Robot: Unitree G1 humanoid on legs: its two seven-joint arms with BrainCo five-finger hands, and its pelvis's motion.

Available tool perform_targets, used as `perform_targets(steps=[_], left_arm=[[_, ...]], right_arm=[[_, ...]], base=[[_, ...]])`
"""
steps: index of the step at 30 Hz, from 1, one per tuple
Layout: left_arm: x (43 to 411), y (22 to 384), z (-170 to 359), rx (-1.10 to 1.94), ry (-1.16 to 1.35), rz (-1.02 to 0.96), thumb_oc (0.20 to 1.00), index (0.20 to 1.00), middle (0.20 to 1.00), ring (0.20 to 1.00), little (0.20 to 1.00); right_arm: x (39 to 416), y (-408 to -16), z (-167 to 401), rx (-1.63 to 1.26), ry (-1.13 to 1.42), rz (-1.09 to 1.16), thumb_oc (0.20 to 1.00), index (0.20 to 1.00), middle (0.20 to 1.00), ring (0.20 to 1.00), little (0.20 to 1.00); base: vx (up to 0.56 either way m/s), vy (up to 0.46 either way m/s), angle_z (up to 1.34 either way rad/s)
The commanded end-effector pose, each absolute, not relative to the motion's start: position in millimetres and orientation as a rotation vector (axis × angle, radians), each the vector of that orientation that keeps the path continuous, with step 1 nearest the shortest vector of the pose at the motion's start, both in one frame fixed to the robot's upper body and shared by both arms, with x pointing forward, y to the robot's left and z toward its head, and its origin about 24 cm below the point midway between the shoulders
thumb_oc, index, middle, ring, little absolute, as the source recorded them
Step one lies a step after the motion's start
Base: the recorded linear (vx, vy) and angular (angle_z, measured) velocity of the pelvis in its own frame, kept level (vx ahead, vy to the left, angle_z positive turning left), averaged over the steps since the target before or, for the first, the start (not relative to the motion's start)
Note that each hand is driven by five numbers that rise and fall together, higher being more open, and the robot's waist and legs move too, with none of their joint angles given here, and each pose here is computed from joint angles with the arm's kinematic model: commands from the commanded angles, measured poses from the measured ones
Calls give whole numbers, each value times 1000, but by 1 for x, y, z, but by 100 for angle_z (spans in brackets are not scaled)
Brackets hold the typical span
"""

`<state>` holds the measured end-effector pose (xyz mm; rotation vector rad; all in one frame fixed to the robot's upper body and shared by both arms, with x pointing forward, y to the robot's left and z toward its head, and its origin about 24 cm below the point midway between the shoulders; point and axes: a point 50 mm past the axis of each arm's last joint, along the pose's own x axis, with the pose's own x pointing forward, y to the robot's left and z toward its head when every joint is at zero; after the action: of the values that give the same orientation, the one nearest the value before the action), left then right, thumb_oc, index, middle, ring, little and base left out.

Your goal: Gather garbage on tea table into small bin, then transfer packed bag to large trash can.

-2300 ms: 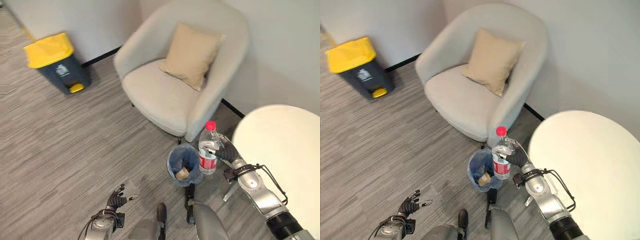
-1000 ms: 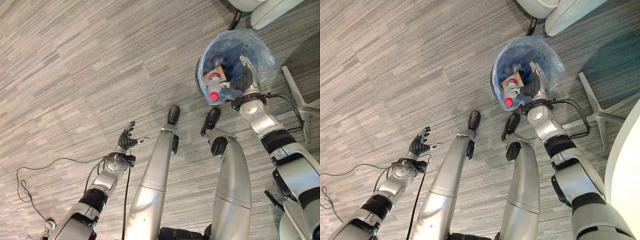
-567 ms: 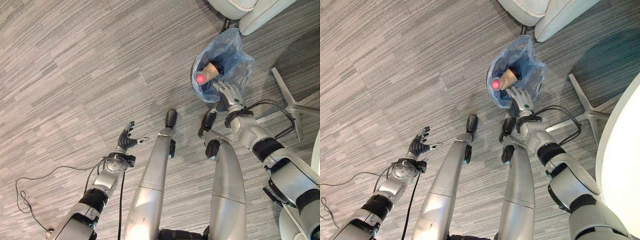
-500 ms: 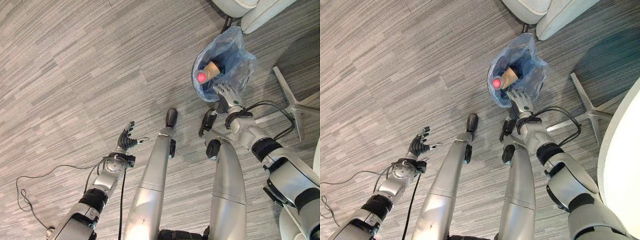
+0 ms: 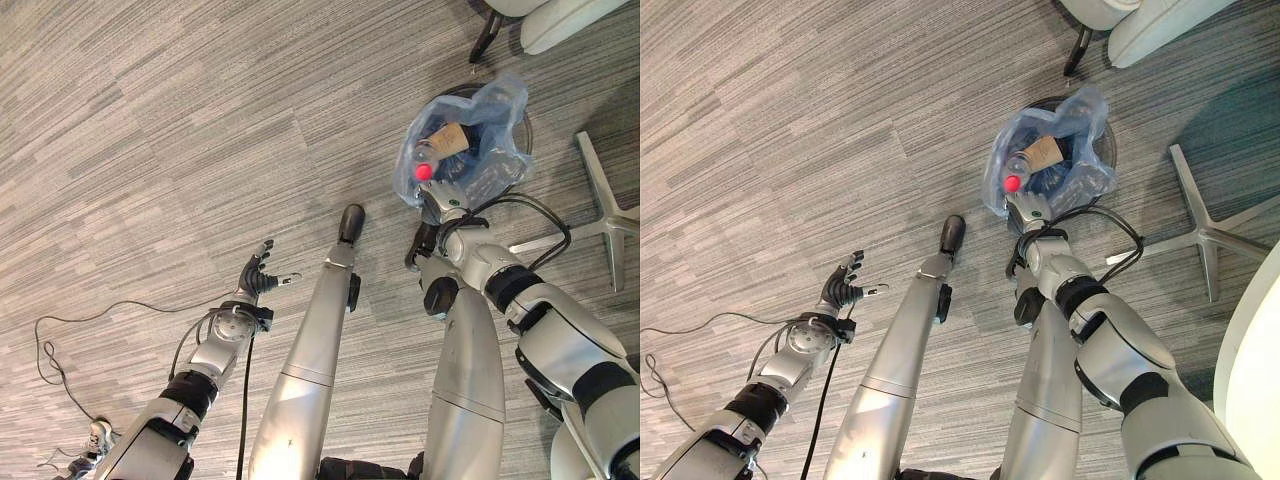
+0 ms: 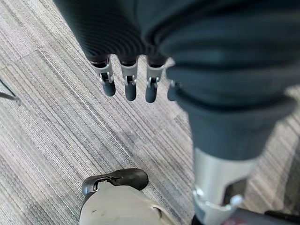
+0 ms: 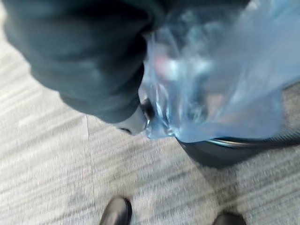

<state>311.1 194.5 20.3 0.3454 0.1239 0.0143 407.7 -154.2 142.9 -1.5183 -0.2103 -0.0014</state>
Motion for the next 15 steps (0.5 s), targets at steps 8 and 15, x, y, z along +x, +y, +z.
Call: perform_targets(steps=[8,15], left_arm=[[300,200,8,335,155,46,1000,1000,1000,1000,1000],[275,217,-18,335,281,76,1000,1000,1000,1000,1000]], right_arm=[[397,-155,142,-1242,-266,-24,200,200,200,200,200],[347,-148,110,-637,-266,60,200,200,200,200,200]], base=[[-28,-11,-3],[19,6,-7]])
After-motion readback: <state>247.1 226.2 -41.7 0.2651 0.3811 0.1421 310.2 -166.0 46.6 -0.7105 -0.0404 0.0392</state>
